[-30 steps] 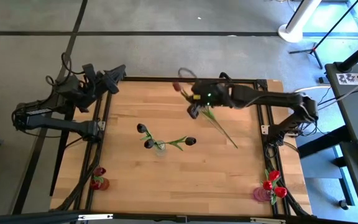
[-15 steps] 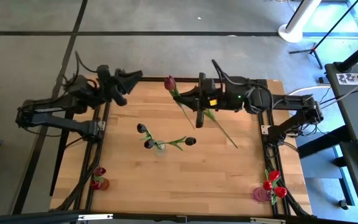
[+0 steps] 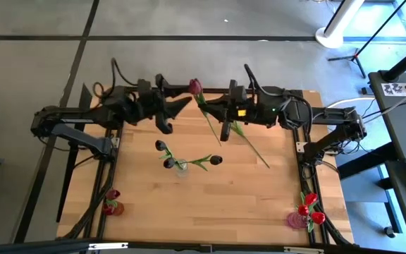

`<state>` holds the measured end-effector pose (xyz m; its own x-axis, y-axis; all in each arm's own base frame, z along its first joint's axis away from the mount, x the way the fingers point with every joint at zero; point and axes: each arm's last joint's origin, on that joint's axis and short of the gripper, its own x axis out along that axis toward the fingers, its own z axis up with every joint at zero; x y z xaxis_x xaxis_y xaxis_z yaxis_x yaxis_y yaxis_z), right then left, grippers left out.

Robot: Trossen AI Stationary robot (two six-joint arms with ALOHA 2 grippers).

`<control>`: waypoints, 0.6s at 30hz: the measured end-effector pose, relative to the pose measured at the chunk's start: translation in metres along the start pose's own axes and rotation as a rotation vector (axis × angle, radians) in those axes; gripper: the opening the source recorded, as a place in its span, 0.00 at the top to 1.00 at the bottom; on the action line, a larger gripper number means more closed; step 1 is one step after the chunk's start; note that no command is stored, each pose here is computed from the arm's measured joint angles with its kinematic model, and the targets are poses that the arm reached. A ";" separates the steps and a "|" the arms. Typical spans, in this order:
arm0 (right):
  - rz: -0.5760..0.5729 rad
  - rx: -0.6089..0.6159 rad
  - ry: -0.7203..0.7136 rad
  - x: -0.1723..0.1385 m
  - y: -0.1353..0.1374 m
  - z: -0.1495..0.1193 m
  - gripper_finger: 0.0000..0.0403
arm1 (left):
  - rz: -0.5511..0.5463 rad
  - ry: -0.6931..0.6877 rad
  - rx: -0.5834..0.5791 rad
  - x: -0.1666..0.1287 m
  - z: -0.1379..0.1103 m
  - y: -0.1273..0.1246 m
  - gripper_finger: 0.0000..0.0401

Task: Sort flowers into vase by color
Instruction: Put the pink flower into the red transparent vase

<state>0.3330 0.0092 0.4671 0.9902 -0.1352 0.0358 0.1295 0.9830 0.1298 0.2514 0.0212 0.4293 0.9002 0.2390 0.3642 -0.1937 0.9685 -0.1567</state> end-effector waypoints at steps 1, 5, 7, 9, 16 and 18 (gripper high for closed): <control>-0.002 0.000 -0.001 0.000 0.000 0.000 0.99 | -0.004 -0.005 -0.001 0.003 -0.003 -0.001 0.53; -0.002 0.007 -0.001 0.000 -0.002 0.000 0.99 | -0.057 0.008 0.021 0.009 -0.011 -0.002 0.53; 0.003 0.005 -0.001 0.000 -0.002 0.000 0.99 | -0.075 0.022 0.029 0.011 -0.015 -0.005 0.53; 0.009 0.002 0.002 0.000 -0.001 0.000 0.99 | -0.101 0.031 0.027 0.012 -0.018 -0.007 0.53; 0.004 -0.037 0.059 0.004 -0.001 -0.008 0.99 | -0.102 0.002 -0.013 0.012 -0.015 -0.007 0.53; 0.002 -0.041 0.080 0.008 -0.001 -0.014 0.99 | -0.091 -0.014 -0.037 0.012 -0.013 -0.007 0.53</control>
<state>0.3419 0.0085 0.4536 0.9912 -0.1249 -0.0433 0.1284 0.9877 0.0890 0.2690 0.0165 0.4227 0.9077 0.1513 0.3915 -0.0965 0.9830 -0.1561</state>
